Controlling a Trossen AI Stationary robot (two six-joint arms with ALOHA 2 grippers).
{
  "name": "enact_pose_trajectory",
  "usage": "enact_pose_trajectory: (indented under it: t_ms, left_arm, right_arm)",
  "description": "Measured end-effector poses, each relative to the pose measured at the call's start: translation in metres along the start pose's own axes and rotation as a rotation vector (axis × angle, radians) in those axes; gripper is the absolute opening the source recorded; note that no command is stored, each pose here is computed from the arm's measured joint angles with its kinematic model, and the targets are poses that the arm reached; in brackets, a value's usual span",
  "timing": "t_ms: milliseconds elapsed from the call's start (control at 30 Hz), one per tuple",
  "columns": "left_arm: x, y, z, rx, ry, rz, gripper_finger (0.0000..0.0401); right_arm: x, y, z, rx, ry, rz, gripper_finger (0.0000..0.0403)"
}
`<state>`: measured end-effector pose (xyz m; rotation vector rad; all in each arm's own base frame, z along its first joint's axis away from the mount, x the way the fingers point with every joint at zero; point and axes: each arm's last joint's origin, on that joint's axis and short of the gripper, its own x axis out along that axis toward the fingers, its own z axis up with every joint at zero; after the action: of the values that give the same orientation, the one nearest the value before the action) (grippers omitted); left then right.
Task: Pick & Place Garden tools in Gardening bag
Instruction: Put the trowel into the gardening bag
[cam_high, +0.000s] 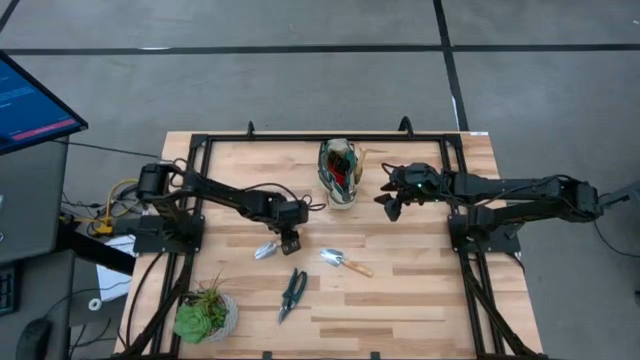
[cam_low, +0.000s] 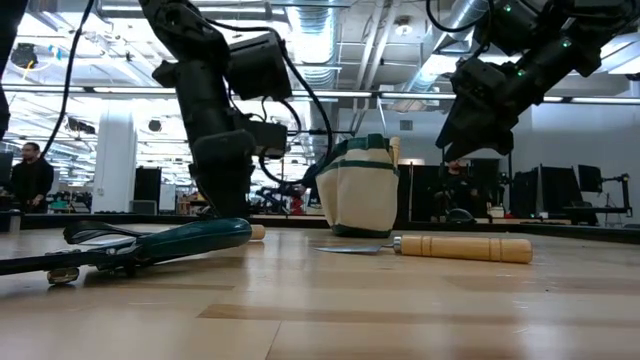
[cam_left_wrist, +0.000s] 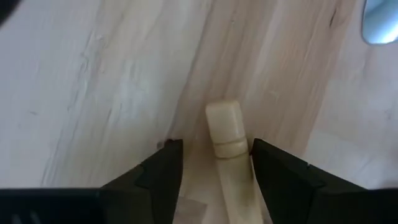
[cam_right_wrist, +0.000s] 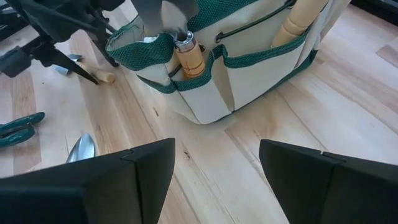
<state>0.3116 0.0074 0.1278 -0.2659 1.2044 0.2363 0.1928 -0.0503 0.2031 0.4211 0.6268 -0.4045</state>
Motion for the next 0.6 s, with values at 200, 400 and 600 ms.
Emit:
enact_pose_trajectory:
  t_ms: [200, 400, 600]
  left_arm:
    - [0.006, 0.001, -0.001, 0.035, 0.015, 0.015, 0.0128]
    - [0.006, 0.002, -0.002, 0.043, 0.020, 0.014, 0.0017]
    - [-0.007, 0.001, 0.002, 0.041, -0.045, -0.003, 0.0006]
  right_arm:
    - [0.000, 0.000, -0.001, 0.000, 0.016, 0.009, 0.0226]
    - [0.000, 0.000, -0.001, 0.000, 0.016, 0.009, 0.0226]
    - [0.000, 0.000, -0.001, 0.026, 0.017, 0.009, 0.0226]
